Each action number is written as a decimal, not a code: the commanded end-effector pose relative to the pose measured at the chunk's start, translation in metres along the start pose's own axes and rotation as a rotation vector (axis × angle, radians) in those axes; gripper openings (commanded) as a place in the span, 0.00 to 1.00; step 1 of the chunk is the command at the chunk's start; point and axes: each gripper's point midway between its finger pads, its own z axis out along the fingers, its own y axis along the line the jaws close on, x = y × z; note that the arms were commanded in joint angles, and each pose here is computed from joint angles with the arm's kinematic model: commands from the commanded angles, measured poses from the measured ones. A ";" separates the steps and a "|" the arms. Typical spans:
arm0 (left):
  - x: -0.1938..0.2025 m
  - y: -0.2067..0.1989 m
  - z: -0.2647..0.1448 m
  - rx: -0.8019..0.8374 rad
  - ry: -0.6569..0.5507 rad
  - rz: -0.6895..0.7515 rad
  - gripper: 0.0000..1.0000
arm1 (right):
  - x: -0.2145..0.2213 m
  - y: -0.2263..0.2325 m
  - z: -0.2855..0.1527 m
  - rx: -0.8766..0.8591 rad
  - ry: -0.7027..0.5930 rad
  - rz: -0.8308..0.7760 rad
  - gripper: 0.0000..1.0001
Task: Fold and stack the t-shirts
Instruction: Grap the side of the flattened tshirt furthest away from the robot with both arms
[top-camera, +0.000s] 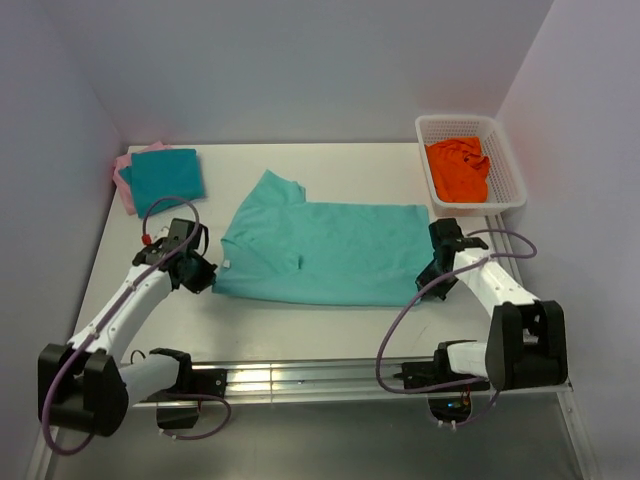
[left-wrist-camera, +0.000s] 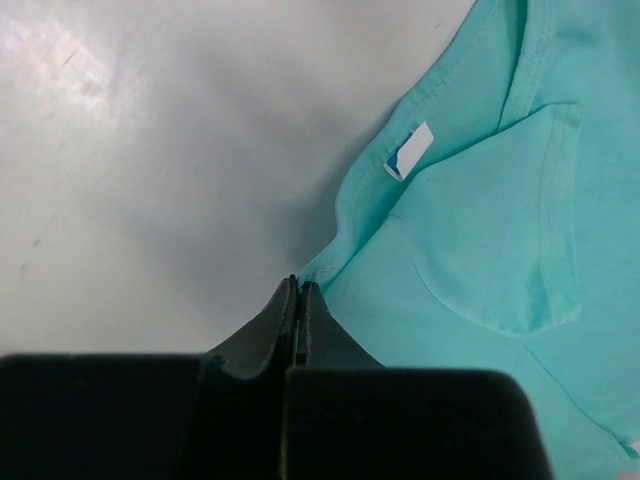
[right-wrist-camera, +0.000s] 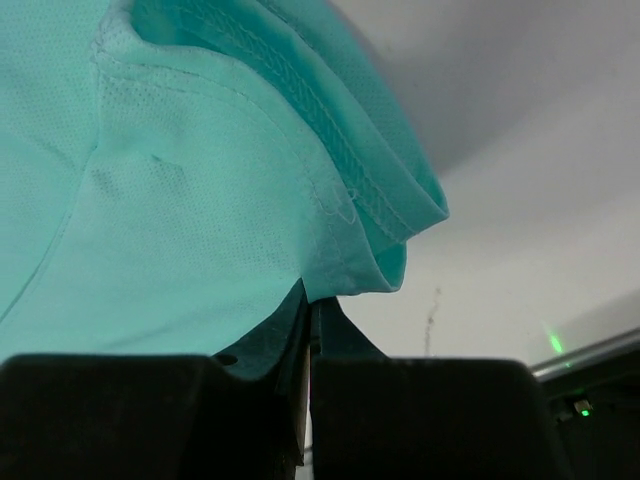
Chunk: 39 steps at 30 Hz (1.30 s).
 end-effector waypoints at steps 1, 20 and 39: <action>0.016 0.033 -0.015 -0.085 0.023 -0.046 0.00 | 0.017 -0.019 -0.013 0.017 0.034 0.024 0.00; -0.137 -0.203 -0.083 0.454 -0.204 0.261 0.84 | -0.019 0.026 -0.120 -0.269 -0.123 -0.064 0.91; -0.144 -0.327 0.128 0.861 0.144 0.491 0.82 | -0.042 0.036 -0.106 -0.179 -0.133 -0.056 0.91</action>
